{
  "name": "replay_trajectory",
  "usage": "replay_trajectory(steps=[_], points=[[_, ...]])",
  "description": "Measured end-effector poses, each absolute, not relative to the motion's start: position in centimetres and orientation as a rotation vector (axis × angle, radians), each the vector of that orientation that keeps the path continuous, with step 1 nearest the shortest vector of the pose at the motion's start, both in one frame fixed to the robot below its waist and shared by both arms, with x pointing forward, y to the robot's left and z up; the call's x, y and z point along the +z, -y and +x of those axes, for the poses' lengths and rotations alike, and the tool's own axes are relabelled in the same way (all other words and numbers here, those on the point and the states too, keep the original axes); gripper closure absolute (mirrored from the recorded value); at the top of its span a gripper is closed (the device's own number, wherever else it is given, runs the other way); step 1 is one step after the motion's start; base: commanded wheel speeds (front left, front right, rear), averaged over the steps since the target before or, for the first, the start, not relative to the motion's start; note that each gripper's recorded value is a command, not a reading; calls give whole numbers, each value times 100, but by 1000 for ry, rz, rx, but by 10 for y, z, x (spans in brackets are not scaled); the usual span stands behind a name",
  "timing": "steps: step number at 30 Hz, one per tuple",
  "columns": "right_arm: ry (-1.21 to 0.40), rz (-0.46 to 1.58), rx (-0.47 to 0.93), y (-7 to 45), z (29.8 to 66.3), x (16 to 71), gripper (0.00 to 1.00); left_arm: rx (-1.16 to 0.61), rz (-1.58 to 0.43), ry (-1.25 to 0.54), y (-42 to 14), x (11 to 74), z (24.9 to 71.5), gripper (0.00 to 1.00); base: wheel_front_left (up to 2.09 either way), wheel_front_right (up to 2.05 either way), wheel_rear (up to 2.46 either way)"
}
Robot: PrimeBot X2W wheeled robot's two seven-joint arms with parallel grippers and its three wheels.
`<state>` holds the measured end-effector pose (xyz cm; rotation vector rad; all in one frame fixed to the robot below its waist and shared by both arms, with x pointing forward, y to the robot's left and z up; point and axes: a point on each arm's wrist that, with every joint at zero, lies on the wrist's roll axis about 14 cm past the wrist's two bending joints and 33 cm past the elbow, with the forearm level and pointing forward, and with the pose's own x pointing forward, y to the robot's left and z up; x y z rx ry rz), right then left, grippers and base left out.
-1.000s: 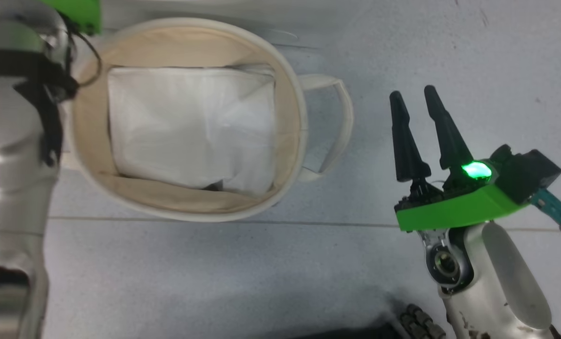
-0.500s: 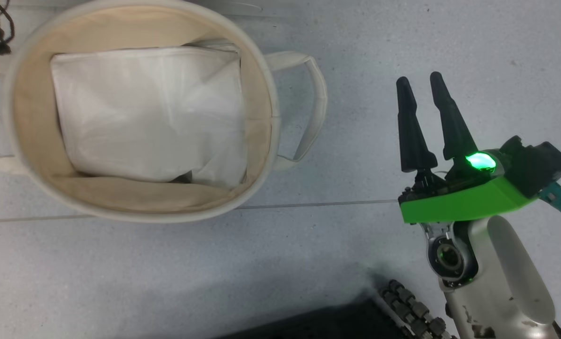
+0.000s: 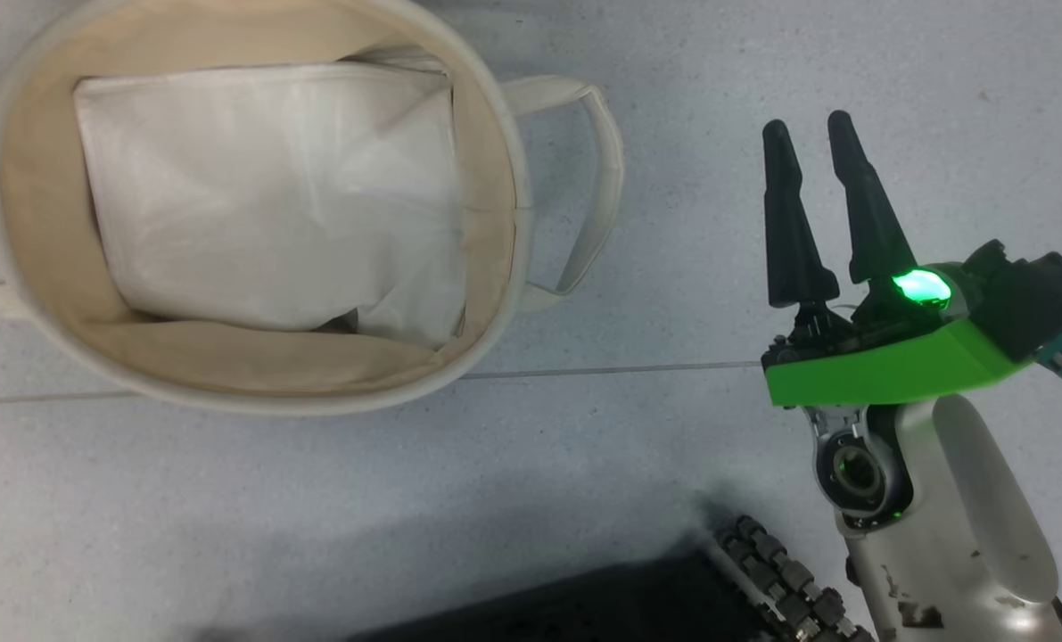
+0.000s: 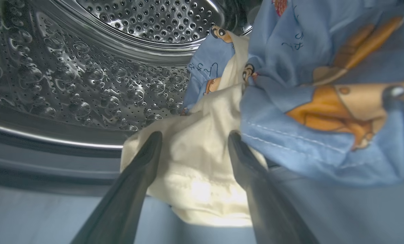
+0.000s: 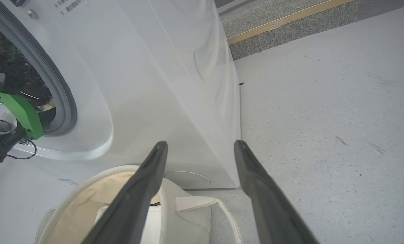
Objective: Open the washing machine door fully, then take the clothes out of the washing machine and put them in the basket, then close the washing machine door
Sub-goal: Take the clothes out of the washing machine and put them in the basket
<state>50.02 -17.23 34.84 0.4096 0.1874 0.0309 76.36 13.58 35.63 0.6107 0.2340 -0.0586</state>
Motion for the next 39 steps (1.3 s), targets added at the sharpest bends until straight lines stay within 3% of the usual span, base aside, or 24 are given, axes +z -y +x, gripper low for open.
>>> replay_trajectory(steps=[1, 2, 3, 17, 30, 33, 39], points=[[-190, 410, 30, 173, 500, 347, 0, -57, 610, -234, -137, 356, 765, 4, 0, 0, 0], [-192, 410, 27, 173, 500, 345, 0, -57, 613, -234, -137, 356, 766, 84, 0, 0, 0], [-195, 410, 25, 173, 500, 344, 0, -63, 614, -240, -137, 354, 766, 100, 0, 0, 0], [-187, 414, 38, 168, 505, 344, 0, -59, 594, -206, -146, 360, 765, 100, 0, 0, 0], [-117, 407, 90, 155, 511, 377, 0, -47, 417, 10, -129, 434, 753, 100, 0, 0, 0], [-99, 404, 97, 153, 511, 387, 0, -24, 299, 114, -126, 471, 747, 100, 0, 0, 0], [-57, 405, 105, 153, 506, 413, 0, -27, 156, 266, -124, 520, 699, 100, 0, 0, 0]])
